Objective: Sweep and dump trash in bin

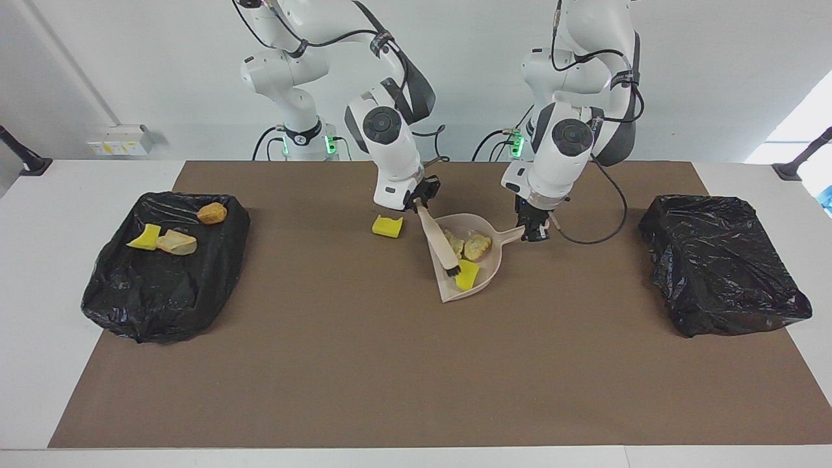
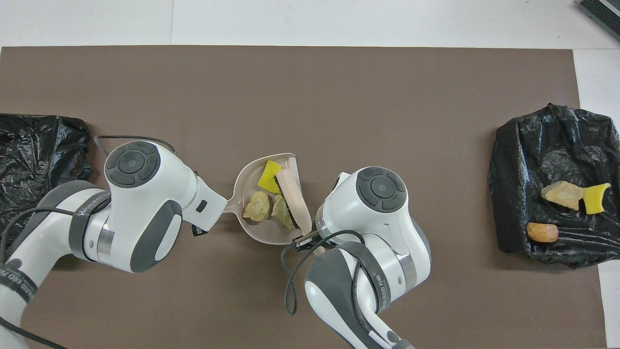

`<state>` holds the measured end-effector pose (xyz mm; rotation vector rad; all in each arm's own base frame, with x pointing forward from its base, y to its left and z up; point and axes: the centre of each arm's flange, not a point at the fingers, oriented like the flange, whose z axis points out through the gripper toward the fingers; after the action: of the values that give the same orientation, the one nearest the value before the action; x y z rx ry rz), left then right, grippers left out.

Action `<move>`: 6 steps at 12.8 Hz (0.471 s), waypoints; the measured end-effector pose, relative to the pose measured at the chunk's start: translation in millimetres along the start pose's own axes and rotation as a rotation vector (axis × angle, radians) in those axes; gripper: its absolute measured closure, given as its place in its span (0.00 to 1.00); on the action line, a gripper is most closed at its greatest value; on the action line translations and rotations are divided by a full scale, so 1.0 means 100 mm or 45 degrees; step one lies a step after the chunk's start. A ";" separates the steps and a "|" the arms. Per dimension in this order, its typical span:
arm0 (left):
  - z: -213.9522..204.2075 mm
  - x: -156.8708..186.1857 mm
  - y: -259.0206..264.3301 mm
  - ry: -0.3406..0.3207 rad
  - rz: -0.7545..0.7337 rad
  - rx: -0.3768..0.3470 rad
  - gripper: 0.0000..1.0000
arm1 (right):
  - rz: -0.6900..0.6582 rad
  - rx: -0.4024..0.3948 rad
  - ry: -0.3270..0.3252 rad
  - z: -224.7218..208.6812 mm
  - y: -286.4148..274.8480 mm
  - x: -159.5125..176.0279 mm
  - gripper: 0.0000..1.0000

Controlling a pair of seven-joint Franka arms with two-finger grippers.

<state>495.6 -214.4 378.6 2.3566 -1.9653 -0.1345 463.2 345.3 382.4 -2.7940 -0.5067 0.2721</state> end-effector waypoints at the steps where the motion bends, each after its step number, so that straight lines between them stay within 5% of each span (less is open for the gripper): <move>1: 0.00 0.00 0.00 0.000 -0.001 0.000 0.68 | -0.002 0.008 0.013 -0.06 -0.02 0.00 0.74; 4: 0.00 0.00 0.00 0.001 -0.004 0.001 0.68 | 0.057 0.011 -0.045 -0.33 0.10 -0.13 0.74; 6: 0.00 0.00 0.00 0.001 -0.005 0.001 0.68 | 0.298 -0.021 -0.082 -0.49 0.25 -0.23 0.74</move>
<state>495.7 -214.5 378.7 2.3611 -1.9608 -0.1331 460.8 302.7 423.5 -2.8687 -0.1947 0.4100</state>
